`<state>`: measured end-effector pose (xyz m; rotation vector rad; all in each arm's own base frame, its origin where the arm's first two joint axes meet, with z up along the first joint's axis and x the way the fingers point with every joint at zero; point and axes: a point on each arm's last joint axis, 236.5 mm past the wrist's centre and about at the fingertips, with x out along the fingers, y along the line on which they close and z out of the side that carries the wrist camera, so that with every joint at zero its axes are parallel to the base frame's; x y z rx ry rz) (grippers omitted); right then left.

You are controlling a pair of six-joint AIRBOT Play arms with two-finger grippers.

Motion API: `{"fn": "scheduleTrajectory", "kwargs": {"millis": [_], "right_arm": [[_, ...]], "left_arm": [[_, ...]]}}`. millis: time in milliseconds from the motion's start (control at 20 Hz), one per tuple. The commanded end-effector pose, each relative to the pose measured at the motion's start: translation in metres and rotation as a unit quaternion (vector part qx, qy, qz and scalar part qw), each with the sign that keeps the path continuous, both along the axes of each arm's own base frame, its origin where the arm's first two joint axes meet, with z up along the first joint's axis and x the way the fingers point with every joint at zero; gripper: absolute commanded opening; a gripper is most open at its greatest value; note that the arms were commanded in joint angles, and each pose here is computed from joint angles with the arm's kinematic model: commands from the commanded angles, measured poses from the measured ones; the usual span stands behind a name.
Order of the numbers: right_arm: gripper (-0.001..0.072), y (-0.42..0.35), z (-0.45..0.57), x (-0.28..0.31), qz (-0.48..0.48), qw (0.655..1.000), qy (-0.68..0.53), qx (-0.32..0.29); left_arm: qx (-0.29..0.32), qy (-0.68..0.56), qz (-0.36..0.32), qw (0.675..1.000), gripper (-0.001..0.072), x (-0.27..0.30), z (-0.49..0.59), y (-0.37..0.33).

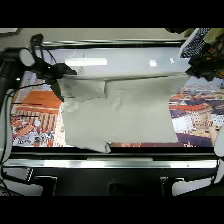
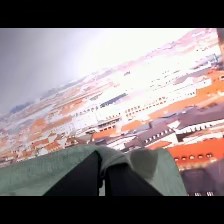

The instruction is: Fold the clothes and pants, and hang the long-sleeved shirts on hangers.

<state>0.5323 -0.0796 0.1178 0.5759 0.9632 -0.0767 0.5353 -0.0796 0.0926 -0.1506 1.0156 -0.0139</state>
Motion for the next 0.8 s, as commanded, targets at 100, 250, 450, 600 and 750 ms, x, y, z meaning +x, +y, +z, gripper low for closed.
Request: {"fn": "scheduleTrajectory", "kwargs": {"millis": [100,250,450,600,750], "right_arm": [[0.003,0.0,-0.08,0.044,0.0,1.0,0.009,0.024],[0.003,0.014,-0.097,0.029,0.047,0.998,0.05,-0.004],[0.003,0.006,-0.12,-0.003,0.07,0.986,0.134,-0.072],[0.003,0.007,-0.131,-0.021,0.08,0.979,0.178,-0.066],[0.003,0.011,-0.14,-0.034,0.088,0.972,0.208,-0.057]], "left_arm": [[-0.008,-0.02,-0.003,1.0,0.0019,0.053,-0.074,-0.01],[0.0,0.03,-0.004,1.0,0.0019,0.034,-0.089,-0.007],[0.021,0.131,-0.021,0.991,0.0019,-0.01,-0.108,-0.001],[0.028,0.185,-0.022,0.982,0.002,-0.035,-0.115,0.002],[0.031,0.214,-0.023,0.976,0.002,-0.049,-0.118,0.004]]}}
